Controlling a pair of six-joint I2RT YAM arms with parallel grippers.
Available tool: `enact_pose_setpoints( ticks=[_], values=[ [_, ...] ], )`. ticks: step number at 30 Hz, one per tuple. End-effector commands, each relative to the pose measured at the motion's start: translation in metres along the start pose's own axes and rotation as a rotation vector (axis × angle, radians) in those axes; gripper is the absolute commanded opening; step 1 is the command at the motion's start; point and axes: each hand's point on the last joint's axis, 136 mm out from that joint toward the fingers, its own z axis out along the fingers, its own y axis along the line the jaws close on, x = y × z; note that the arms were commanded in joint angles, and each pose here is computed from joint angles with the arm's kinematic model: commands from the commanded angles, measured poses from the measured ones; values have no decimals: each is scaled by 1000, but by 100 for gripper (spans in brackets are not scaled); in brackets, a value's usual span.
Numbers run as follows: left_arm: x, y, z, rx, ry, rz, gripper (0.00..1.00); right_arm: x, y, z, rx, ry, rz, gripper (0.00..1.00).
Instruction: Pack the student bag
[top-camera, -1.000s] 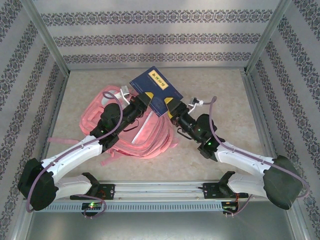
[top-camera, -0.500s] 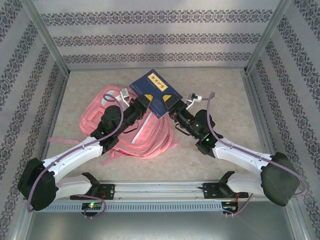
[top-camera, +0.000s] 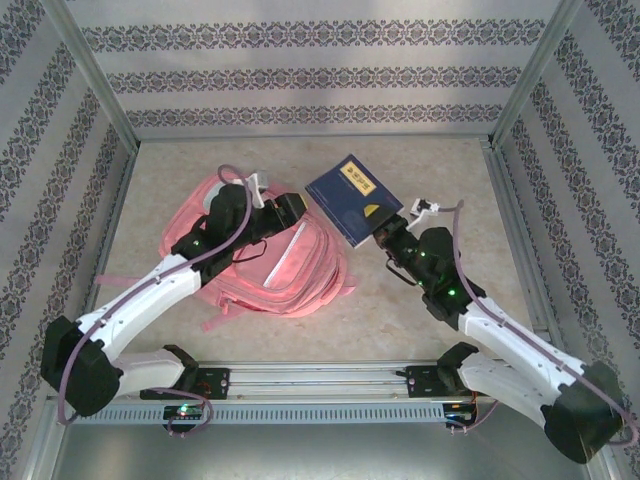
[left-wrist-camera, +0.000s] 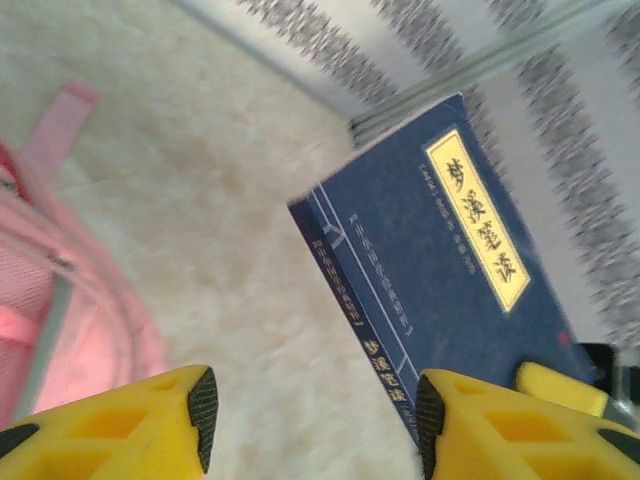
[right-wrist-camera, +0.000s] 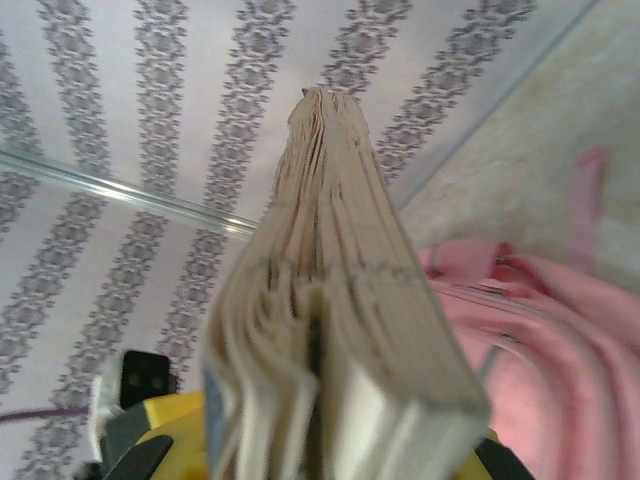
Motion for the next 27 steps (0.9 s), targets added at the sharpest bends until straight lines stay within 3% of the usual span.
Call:
enact_pose_setpoints(
  ticks=[1,5,9,15,22,27],
  values=[
    [48,59,-2,-234,290,227,58,14,-34,-15,81,85,-52,0],
    [60,90,1,-377,440,342,60,21,-55,-32,122,122,-86,0],
    [63,108,7,-446,509,403,59,26,-67,-43,131,143,-91,0],
    [83,111,16,-386,612,411,55,32,-92,-56,158,159,-52,0],
    [102,101,25,-275,660,343,39,30,-109,-64,174,147,-7,0],
    [106,102,29,-263,674,327,11,29,-104,-62,159,157,-13,0]
  ],
)
